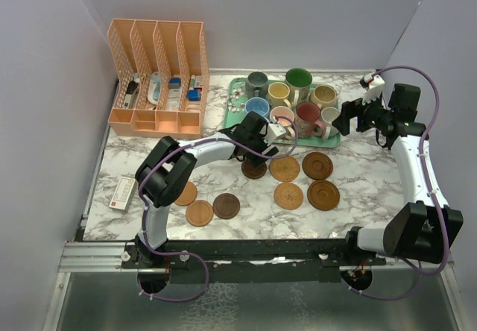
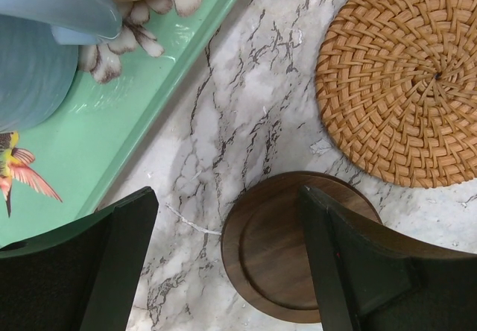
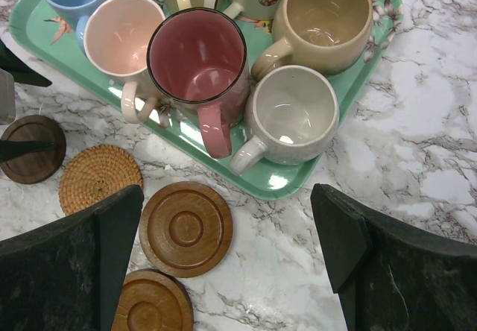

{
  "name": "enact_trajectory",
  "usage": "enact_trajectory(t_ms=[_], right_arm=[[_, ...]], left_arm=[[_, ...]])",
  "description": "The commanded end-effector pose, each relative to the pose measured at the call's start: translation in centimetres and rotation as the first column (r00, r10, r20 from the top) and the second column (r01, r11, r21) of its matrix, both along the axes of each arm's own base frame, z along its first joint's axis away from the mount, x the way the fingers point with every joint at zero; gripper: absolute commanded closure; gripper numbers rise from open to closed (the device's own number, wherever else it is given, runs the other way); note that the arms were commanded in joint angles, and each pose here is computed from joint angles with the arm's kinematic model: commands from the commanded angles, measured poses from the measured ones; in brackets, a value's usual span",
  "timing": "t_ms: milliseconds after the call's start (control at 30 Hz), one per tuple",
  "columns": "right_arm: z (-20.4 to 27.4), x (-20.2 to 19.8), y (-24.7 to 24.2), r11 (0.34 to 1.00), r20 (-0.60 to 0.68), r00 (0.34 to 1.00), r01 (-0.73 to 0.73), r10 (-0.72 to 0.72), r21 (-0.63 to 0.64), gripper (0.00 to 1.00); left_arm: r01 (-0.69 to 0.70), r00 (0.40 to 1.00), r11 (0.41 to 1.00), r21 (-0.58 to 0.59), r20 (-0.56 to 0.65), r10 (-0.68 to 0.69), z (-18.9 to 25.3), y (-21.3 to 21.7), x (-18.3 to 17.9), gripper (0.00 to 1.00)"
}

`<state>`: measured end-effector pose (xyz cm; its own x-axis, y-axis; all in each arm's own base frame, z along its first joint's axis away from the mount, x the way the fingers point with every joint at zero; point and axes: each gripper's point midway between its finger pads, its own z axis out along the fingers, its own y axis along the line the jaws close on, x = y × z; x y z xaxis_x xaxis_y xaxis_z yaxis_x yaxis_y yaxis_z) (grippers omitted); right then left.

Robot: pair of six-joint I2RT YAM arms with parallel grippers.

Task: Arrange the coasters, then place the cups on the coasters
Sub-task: Move the coaster to the center of the board.

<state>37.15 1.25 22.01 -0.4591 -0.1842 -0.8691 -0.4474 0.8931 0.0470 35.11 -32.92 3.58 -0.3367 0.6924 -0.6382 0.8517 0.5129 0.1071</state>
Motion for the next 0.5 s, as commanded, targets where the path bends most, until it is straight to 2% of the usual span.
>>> enact_trajectory(t_ms=[0,467], right_arm=[[-0.12,0.38,-0.21,1.0,0.015,1.0,0.008,-0.008,-0.018,0.03],[-0.24,0.38,-0.16,1.0,0.011,1.0,0.005,-0.005,-0.016,0.03]], left_arm=[[0.004,0.999,0.999,0.033,-0.036,-0.002,-1.64,-0.06,-0.64,0.2],[0.001,1.0,0.999,0.043,-0.007,-0.001,-0.75,0.38,-0.45,0.2]])
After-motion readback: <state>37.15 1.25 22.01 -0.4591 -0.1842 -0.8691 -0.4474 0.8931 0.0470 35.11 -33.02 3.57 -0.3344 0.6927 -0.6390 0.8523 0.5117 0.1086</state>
